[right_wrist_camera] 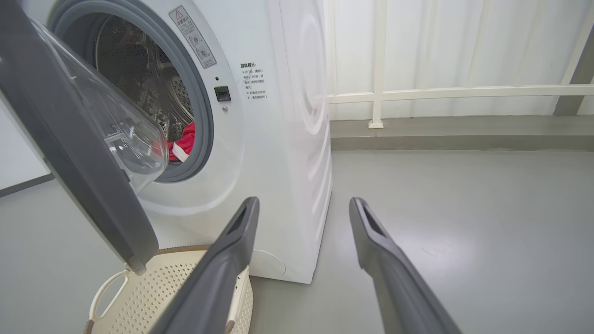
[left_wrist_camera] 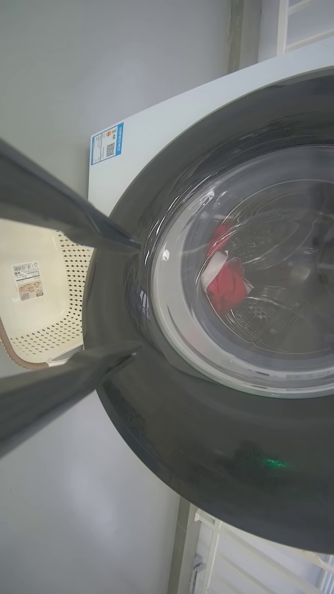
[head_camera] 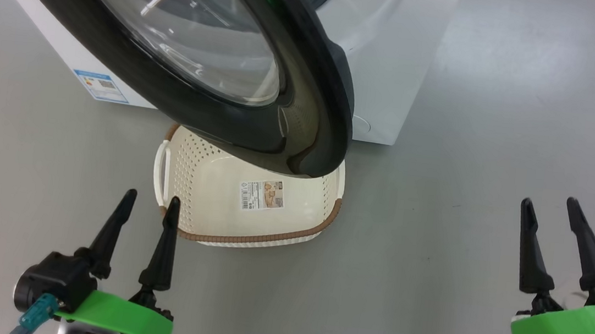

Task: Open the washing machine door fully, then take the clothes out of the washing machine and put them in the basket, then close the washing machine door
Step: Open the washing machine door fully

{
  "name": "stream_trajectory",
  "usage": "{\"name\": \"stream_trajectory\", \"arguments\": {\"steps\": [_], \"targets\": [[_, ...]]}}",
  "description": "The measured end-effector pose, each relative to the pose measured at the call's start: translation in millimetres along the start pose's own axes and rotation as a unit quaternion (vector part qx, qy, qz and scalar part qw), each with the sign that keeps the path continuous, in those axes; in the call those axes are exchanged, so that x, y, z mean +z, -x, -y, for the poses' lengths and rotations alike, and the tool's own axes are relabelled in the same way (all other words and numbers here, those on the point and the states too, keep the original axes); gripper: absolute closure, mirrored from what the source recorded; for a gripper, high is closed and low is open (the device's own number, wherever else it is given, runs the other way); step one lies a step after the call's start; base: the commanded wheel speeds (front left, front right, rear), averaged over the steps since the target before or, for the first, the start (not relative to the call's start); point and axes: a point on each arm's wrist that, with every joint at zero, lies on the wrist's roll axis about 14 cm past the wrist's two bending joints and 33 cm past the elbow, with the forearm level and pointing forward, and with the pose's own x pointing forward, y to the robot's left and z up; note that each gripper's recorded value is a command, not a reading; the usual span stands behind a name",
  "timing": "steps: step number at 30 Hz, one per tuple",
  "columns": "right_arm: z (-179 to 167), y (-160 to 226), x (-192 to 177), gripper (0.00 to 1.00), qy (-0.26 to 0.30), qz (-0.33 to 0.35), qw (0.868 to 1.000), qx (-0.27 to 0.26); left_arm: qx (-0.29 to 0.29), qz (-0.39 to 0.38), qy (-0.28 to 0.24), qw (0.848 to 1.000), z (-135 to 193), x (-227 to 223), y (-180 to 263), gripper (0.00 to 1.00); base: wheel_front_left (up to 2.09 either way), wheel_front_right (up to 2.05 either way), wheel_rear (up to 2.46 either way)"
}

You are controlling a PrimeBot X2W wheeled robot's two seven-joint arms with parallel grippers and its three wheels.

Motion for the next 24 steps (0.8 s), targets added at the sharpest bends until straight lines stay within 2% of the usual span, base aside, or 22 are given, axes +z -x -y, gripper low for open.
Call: {"name": "stream_trajectory", "arguments": {"steps": [7, 19, 24], "targets": [[3, 12, -21, 0.00, 0.007, -0.033, 0.999, -0.009, -0.002, 0.000, 0.000, 1.000, 2, 0, 1, 0.00, 0.00, 0.00, 0.00], [4, 11, -22, 0.00, 0.013, -0.035, 0.999, -0.010, -0.002, -0.002, 0.000, 1.000, 1, -1, 1, 0.00, 0.00, 0.00, 0.00], [-6, 9, -23, 0.00, 0.004, -0.035, 0.999, 0.002, -0.002, 0.002, -0.001, 1.000, 2, 2, 2, 0.00, 0.00, 0.00, 0.00]]}}
